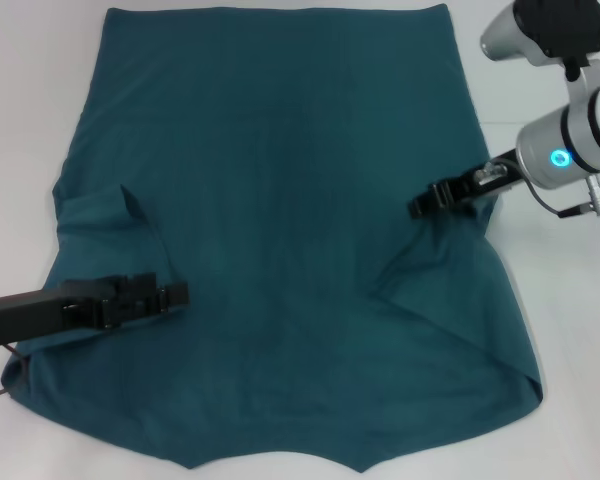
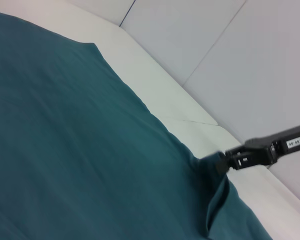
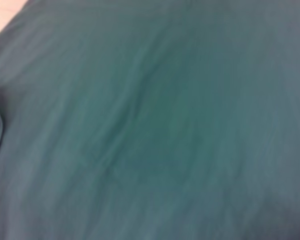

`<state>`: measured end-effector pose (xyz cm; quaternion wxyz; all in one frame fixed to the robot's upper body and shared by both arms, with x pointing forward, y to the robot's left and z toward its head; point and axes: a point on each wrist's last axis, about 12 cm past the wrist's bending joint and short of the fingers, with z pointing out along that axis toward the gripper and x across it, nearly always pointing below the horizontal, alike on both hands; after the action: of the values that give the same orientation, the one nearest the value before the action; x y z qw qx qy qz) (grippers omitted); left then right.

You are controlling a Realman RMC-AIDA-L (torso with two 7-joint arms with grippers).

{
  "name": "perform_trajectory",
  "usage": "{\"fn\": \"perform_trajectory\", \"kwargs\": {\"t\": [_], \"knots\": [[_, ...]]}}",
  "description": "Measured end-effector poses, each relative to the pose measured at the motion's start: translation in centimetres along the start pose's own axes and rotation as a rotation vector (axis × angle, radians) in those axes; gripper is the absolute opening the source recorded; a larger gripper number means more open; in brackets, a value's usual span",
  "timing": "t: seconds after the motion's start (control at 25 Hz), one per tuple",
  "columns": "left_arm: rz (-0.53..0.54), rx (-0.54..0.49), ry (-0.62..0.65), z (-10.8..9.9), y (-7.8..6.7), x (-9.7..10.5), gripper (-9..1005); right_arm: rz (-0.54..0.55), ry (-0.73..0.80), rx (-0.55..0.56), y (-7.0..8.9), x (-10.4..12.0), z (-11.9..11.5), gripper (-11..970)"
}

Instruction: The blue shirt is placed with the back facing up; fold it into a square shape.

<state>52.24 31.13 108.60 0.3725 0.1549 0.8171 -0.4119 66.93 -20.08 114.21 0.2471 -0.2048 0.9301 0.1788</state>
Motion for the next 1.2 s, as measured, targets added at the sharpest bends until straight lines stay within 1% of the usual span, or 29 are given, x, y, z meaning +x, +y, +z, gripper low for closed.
{"fn": "perform_trajectory", "kwargs": {"t": [0.08,0.2,0.28,0.4,0.48,0.56,0.64,0.68,0.72,0.8,0.88,1.0,1.08,1.2], "knots": [[-0.001,-0.003,-0.001,0.0,0.0,0.0,731,-0.027,-0.036,0.012,0.3,-0.5,0.0,317],[-0.002,-0.007,-0.002,0.0,0.1,0.1,732,-0.054,-0.104,0.047,0.3,-1.3,-0.1,421],[-0.007,-0.009,-0.002,0.0,0.1,0.0,732,-0.069,-0.117,0.053,0.3,-1.5,-0.1,462],[-0.037,-0.016,-0.005,-0.2,0.3,-0.1,732,-0.069,-0.108,0.034,0.6,-1.6,-0.3,523],[-0.082,-0.026,-0.013,-0.6,0.5,-0.2,732,-0.037,-0.095,-0.010,0.3,-1.4,-0.9,564],[-0.162,-0.028,-0.026,-1.4,0.6,-0.3,732,0.013,-0.081,-0.090,-0.2,-0.9,-1.9,605],[-0.281,-0.010,-0.045,-2.6,0.6,-0.4,732,0.072,-0.071,-0.210,-0.5,-0.1,-3.1,646],[-0.327,-0.008,-0.053,-3.2,0.7,-0.4,732,0.105,-0.068,-0.268,-0.8,0.5,-3.8,646],[-0.397,-0.004,-0.055,-3.9,0.7,-0.3,732,0.131,-0.067,-0.318,-1.0,1.0,-4.4,646],[-0.522,-0.021,-0.051,-5.2,1.0,0.1,731,0.175,-0.067,-0.385,-1.5,2.0,-5.3,647],[-0.610,-0.065,-0.038,-6.1,1.4,0.6,731,0.210,-0.066,-0.423,-2.1,2.9,-5.8,647],[-0.696,-0.160,-0.062,-7.5,2.3,1.6,731,0.239,-0.064,-0.440,-2.6,4.0,-6.1,648],[-0.731,-0.218,-0.087,-8.2,2.9,2.2,731,0.250,-0.064,-0.438,-2.9,4.5,-6.1,648],[-0.749,-0.282,-0.108,-8.7,3.6,2.9,731,0.255,-0.068,-0.432,-3.2,4.9,-6.0,637]]}}
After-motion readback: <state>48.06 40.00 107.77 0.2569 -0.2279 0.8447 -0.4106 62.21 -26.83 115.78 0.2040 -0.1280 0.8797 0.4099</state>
